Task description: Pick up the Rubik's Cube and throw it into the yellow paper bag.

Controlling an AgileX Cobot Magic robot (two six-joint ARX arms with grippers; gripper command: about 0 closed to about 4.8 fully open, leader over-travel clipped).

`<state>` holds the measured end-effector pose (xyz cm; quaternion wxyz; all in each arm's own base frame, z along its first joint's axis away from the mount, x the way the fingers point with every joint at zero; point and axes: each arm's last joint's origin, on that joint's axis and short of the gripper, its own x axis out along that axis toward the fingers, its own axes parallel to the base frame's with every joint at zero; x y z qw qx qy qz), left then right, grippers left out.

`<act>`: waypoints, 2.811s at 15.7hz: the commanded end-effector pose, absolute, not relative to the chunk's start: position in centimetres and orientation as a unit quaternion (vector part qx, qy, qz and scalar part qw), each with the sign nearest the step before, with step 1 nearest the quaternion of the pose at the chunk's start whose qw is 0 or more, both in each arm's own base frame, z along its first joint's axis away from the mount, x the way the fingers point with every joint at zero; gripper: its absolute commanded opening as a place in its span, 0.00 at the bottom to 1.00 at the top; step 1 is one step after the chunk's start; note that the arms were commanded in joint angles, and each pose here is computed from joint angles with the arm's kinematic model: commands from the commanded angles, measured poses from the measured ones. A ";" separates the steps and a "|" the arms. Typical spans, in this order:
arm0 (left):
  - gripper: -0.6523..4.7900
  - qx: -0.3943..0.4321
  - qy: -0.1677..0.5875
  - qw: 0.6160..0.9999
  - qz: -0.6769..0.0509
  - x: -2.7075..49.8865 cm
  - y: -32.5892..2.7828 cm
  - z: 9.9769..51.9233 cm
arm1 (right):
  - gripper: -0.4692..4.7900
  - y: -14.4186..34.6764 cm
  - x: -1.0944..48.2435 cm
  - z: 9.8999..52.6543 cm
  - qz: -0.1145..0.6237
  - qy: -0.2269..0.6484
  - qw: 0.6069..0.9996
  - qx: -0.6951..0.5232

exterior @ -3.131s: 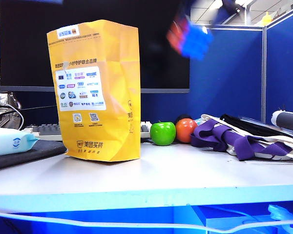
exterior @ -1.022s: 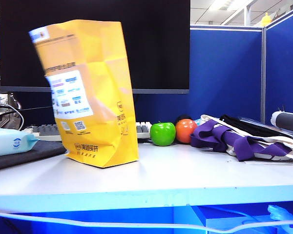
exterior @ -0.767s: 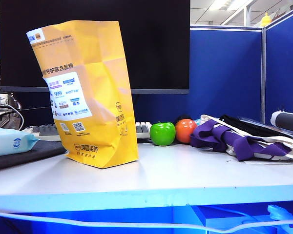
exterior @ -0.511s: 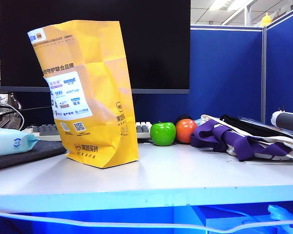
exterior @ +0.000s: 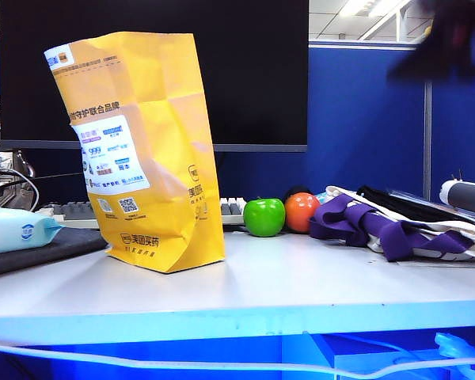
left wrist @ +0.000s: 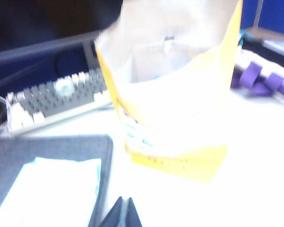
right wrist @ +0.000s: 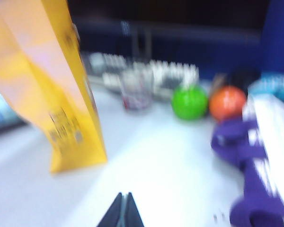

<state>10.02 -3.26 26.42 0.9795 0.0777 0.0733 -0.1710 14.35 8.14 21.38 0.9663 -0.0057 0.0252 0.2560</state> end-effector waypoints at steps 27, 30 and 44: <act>0.11 0.049 -0.012 0.998 -0.043 7.6 -0.1 24.5 | 0.09 1.6 8.7 20.8 0.082 -0.094 0.992 0.011; 0.11 0.048 -0.007 0.998 -0.043 7.7 -0.1 22.2 | 0.09 1.7 9.2 19.0 0.082 -0.068 0.994 0.008; 0.11 0.043 0.073 0.995 -0.047 9.6 -0.1 15.2 | 0.09 1.7 9.5 14.8 0.081 0.080 0.993 -0.007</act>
